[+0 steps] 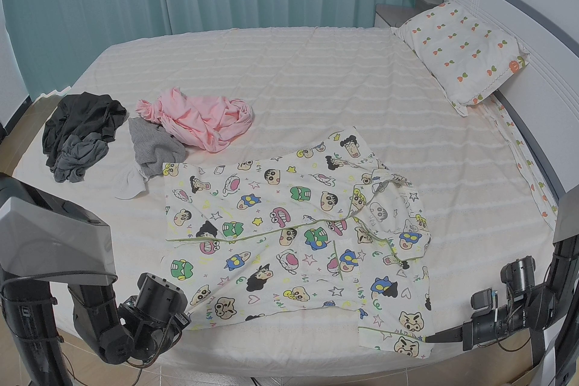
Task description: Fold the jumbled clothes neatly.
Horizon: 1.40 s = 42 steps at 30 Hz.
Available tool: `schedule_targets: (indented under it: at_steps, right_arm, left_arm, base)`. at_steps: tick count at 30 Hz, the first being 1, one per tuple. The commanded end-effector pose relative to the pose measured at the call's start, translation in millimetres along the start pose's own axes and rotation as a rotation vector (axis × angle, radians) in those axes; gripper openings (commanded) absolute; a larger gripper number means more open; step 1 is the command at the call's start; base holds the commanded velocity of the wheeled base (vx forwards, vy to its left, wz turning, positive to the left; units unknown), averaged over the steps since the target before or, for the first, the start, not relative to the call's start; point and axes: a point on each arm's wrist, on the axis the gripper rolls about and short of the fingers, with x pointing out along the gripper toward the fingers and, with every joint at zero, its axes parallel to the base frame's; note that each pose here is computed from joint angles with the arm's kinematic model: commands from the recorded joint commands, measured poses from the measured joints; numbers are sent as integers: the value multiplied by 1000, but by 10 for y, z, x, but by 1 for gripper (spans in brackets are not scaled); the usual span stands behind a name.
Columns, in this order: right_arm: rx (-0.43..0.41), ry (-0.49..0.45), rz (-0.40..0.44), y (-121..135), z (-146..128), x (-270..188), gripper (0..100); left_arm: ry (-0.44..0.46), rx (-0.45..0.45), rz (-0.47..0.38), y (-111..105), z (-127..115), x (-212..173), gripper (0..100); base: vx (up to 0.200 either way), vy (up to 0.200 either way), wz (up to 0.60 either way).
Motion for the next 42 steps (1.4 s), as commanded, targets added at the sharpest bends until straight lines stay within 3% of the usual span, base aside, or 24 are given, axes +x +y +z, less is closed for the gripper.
schedule_targets:
  at_steps: [1, 21, 26, 31, 32, 38, 42]
  right_arm:
    - [14, 15, 3, 22, -51, -17, 0]
    - [68, 144, 30, 358, -263, -296, 0]
    - [51, 114, 25, 306, -199, -260, 0]
    - [58, 80, 4, 91, -91, -75, 0]
    - [45, 73, 2, 71, -72, -41, 100]
    - [16, 58, -80, -43, 20, 125, 100]
    - [0, 69, -75, -20, 25, 161, 100]
  left_arm:
    - [-16, 4, -33, 14, 54, -137, 0]
    - [-34, 153, -65, 269, 43, -376, 0]
    - [-36, 154, -66, 266, 46, -373, 0]
    - [-40, 151, -72, 252, 51, -371, 0]
    - [-40, 151, -72, 252, 51, -371, 0]
    - [-51, 148, -55, 286, 103, -364, 0]
    - [-66, 134, -38, 309, 163, -344, 0]
  base:
    - [0, 0, 0]
    - [0, 0, 0]
    - [0, 0, 0]
    - [0, 0, 0]
    - [0, 0, 0]
    - [0, 0, 0]
    - [0, 0, 0]
